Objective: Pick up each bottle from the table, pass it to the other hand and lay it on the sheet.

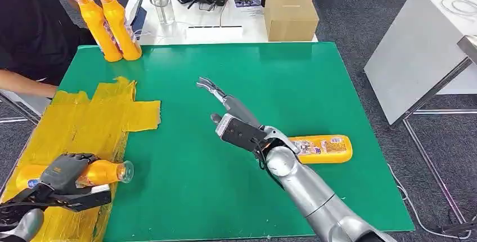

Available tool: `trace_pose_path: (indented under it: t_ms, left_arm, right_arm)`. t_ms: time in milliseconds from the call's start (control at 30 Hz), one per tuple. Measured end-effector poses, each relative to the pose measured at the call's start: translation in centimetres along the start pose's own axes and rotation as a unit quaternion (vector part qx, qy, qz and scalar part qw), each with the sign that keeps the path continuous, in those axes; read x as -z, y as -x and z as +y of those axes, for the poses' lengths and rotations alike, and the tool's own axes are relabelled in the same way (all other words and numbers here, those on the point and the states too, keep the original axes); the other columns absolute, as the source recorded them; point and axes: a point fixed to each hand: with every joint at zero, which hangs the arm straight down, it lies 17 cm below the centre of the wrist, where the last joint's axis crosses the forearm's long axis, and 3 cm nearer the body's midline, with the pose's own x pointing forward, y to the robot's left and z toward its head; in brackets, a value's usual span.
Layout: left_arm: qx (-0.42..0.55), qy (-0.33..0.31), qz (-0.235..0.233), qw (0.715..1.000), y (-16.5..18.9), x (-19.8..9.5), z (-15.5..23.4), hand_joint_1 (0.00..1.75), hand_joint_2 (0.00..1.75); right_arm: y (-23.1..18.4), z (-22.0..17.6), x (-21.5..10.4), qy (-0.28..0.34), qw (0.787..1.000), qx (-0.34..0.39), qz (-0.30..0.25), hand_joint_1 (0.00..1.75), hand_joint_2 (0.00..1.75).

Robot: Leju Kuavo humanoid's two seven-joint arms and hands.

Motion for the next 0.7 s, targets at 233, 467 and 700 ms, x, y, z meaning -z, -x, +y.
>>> trace_pose_path:
  t_ms: [233, 467, 700]
  left_arm:
    - [0.005, 0.012, -0.006, 1.0, 0.0, 0.0, -0.6, 0.0, 1.75]
    - [0.01, 0.011, -0.005, 1.0, 0.0, 0.3, -0.8, 0.0, 1.75]
    - [0.01, 0.009, -0.008, 1.0, -0.3, 0.8, -0.9, 0.0, 1.75]
  right_arm:
    - [0.0, 0.4, 0.1, -0.004, 1.0, 0.003, 0.0, 0.0, 0.0]
    - [-0.1, 0.7, 0.2, -0.008, 1.0, 0.004, -0.002, 0.0, 0.0]
    - [-0.3, 1.1, 0.3, -0.011, 1.0, 0.004, -0.004, 0.0, 0.0]
